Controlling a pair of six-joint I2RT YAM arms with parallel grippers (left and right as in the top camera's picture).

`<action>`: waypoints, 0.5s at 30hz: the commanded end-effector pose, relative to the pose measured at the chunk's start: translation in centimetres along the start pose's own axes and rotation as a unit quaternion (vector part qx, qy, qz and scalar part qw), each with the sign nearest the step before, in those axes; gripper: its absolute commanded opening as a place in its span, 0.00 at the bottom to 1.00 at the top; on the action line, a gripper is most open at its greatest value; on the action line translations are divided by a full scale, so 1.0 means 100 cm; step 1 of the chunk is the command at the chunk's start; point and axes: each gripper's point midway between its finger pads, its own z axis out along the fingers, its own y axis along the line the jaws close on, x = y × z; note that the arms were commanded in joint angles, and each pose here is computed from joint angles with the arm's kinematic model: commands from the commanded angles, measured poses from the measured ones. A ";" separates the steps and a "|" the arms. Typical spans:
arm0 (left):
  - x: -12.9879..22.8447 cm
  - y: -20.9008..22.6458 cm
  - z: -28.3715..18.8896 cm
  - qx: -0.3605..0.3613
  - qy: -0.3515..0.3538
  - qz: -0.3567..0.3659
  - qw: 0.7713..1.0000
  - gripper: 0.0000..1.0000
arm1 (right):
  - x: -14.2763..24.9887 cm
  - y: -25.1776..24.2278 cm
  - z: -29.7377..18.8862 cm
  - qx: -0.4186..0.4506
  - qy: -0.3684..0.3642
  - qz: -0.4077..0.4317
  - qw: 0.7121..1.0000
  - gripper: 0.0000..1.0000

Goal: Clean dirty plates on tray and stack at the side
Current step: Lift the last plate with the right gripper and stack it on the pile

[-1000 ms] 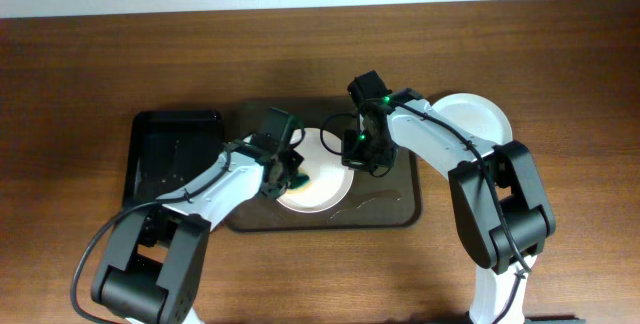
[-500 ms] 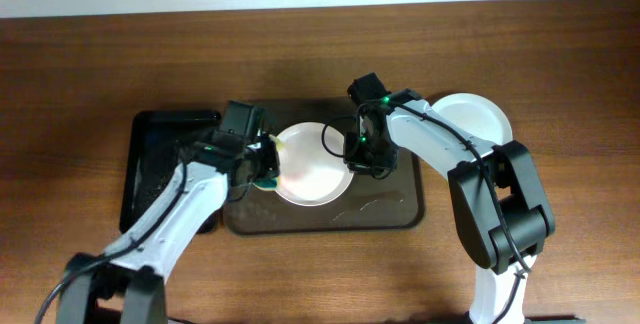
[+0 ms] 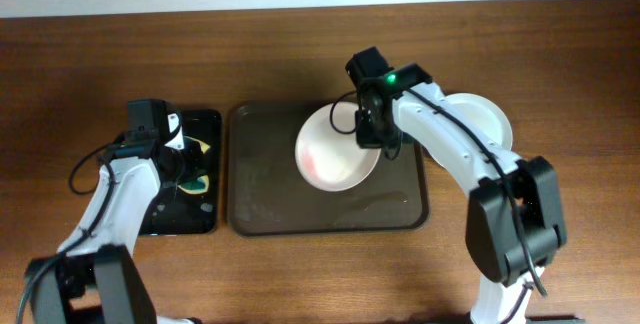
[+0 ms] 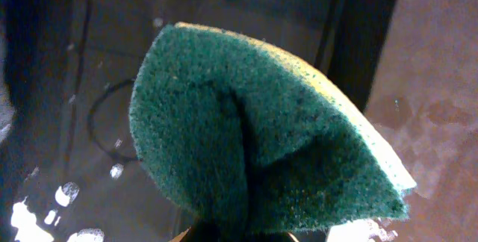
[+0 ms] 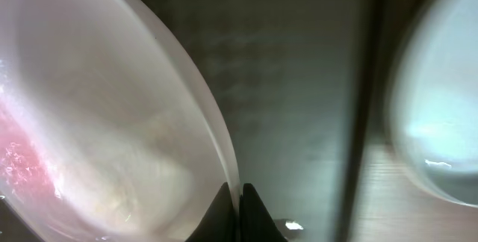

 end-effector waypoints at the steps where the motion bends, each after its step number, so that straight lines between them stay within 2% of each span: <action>1: 0.005 0.000 0.020 0.010 0.019 0.036 0.999 0.00 | -0.020 -0.040 -0.038 0.101 -0.074 -0.006 0.992 0.04; 4: 0.008 0.001 0.030 0.009 0.029 0.035 0.999 0.00 | -0.030 -0.061 -0.072 0.160 -0.130 -0.002 0.978 0.04; 5: 0.007 0.001 0.031 0.009 0.028 0.035 0.999 0.03 | -0.034 -0.060 -0.091 0.178 -0.162 -0.007 0.971 0.04; 6: 0.007 0.001 0.031 0.010 0.028 0.035 0.999 0.24 | -0.035 -0.056 -0.107 0.203 -0.192 -0.017 0.960 0.04; 7: 0.007 0.001 0.031 0.010 0.027 0.035 0.999 0.52 | -0.035 -0.052 -0.116 0.224 -0.211 -0.028 0.951 0.04; 9: 0.007 0.001 0.031 0.010 0.027 0.035 0.999 0.76 | -0.035 -0.042 -0.130 0.262 -0.244 -0.049 0.933 0.04; 11: 0.006 0.000 0.029 0.010 0.026 0.035 0.999 0.81 | -0.034 -0.033 -0.149 0.305 -0.283 -0.067 0.907 0.04; 12: -0.001 -0.001 0.019 0.011 0.009 0.036 0.999 0.87 | -0.034 -0.029 -0.160 0.327 -0.304 -0.074 0.892 0.04; 15: -0.019 -0.005 -0.011 0.015 -0.044 0.040 0.998 0.93 | -0.033 -0.023 -0.170 0.342 -0.326 -0.075 0.878 0.04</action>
